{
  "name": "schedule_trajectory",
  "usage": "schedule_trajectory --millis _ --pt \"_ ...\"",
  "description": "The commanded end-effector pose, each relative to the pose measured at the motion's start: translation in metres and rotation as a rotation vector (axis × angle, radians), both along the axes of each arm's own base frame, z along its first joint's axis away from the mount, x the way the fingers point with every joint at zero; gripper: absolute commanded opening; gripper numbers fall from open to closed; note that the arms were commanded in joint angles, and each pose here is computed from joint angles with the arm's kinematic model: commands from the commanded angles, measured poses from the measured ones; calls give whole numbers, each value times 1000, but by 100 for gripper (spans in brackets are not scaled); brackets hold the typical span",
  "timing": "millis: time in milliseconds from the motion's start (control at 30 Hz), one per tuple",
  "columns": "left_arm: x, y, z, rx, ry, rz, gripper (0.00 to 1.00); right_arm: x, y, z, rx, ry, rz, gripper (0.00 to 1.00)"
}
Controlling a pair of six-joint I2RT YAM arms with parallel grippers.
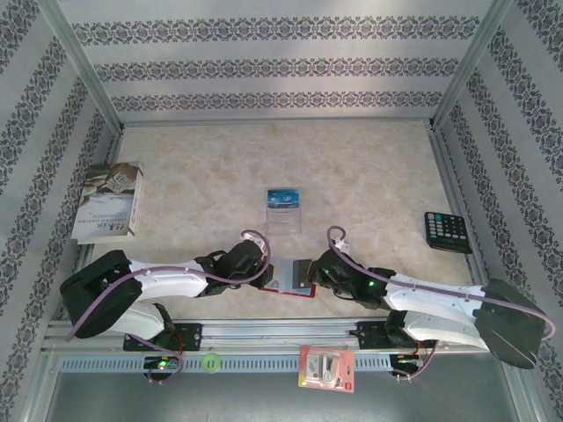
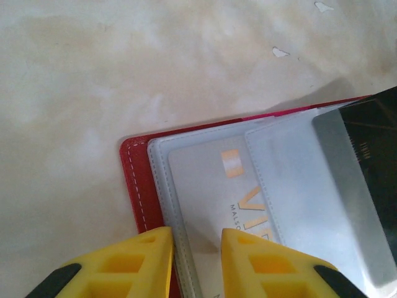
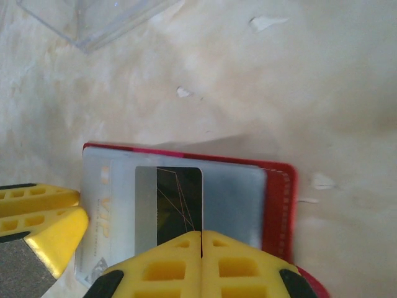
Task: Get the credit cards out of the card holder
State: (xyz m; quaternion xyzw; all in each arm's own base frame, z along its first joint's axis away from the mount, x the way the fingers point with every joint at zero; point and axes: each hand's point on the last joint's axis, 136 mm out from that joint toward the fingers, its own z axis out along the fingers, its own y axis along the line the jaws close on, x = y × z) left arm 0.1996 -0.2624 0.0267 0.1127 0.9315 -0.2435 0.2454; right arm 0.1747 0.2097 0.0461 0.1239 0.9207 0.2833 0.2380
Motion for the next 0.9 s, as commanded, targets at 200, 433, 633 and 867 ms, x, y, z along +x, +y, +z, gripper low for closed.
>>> schedule_trajectory --millis 200,433,633,867 --pt "-4 7 22 -10 -48 -2 38 9 -10 46 -60 -180 93 0" --pt "-4 3 81 -123 -187 -65 61 14 10 99 26 -301 263 0" --pt "-5 -6 123 -333 -291 -119 73 23 38 149 198 -446 334 0" --pt "-3 1 167 -590 -378 -122 56 31 58 183 448 -521 348 0"
